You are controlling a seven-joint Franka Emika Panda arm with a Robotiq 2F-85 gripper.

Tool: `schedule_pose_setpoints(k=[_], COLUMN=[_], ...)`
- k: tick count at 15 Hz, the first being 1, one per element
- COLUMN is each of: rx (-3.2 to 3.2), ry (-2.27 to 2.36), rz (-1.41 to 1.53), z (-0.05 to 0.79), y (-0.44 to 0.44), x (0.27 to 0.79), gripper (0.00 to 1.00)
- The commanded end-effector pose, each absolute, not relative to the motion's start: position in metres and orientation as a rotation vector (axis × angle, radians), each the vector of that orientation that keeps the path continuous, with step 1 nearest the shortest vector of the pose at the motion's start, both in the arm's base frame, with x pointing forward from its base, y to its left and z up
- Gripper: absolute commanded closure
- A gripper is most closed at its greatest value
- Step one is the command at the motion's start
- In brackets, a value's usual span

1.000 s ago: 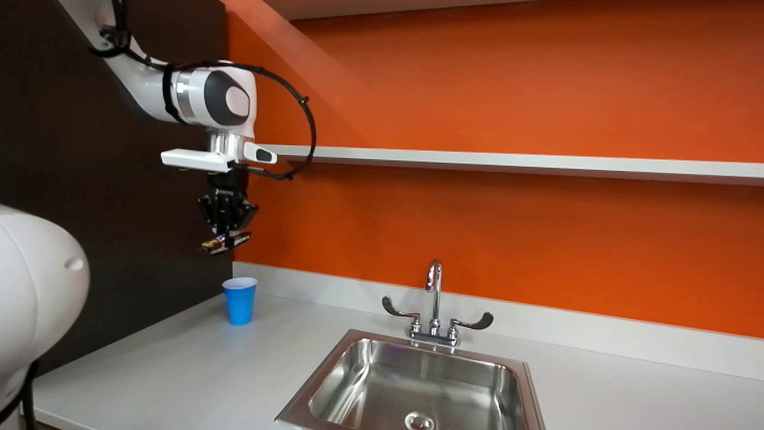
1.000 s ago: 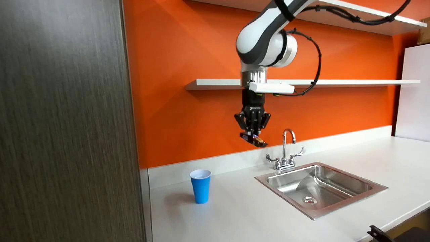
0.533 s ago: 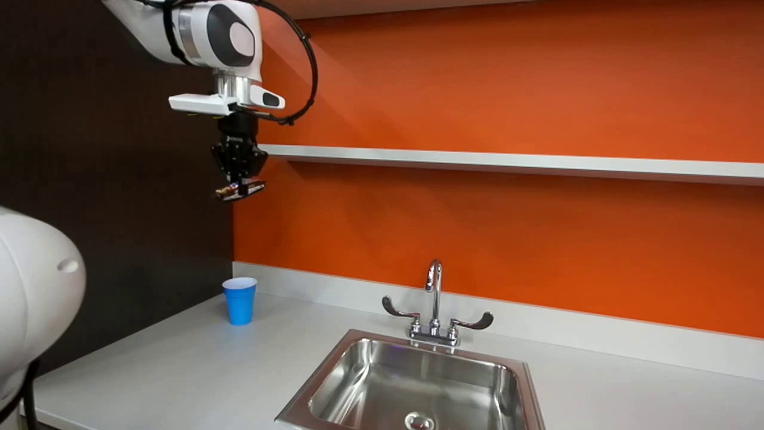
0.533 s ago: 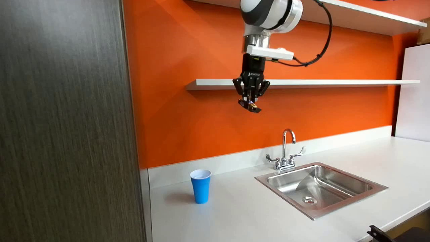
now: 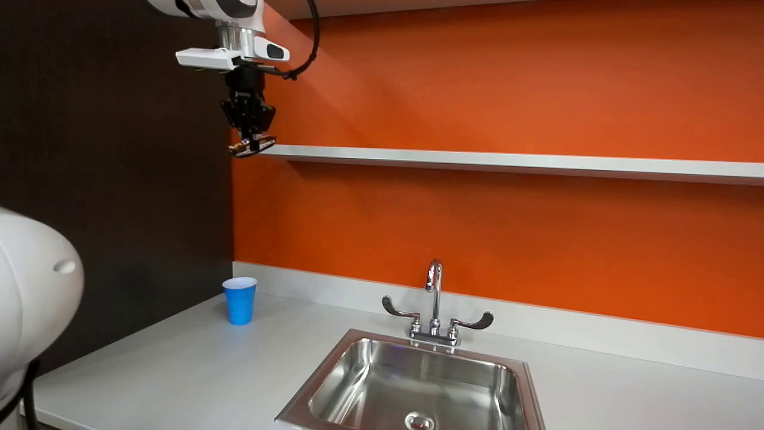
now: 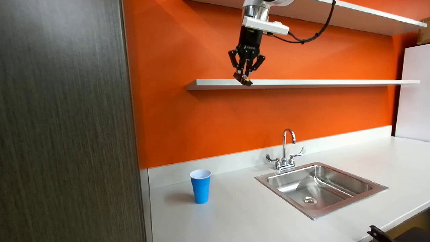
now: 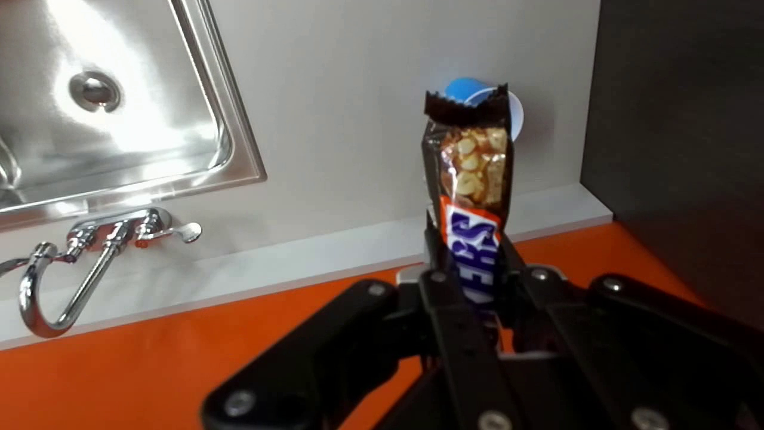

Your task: Pick up the object from the counter and place it on the shelf

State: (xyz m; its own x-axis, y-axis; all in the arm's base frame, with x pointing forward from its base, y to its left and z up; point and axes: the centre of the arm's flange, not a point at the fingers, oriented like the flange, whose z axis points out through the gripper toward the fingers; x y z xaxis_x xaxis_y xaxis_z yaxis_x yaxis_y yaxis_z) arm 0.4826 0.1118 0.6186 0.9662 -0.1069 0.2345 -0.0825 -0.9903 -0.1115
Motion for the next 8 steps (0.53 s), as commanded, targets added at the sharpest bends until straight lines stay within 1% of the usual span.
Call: schedule_pose_setpoints(k=[1,8], rx=[-3.028,-3.047], ry=[0.199,0.24], rz=[-0.418,-0.458], z=[0.657,0.694], y=[0.117,0.125], x=[0.505,0.554], gripper=[0.95,0.95])
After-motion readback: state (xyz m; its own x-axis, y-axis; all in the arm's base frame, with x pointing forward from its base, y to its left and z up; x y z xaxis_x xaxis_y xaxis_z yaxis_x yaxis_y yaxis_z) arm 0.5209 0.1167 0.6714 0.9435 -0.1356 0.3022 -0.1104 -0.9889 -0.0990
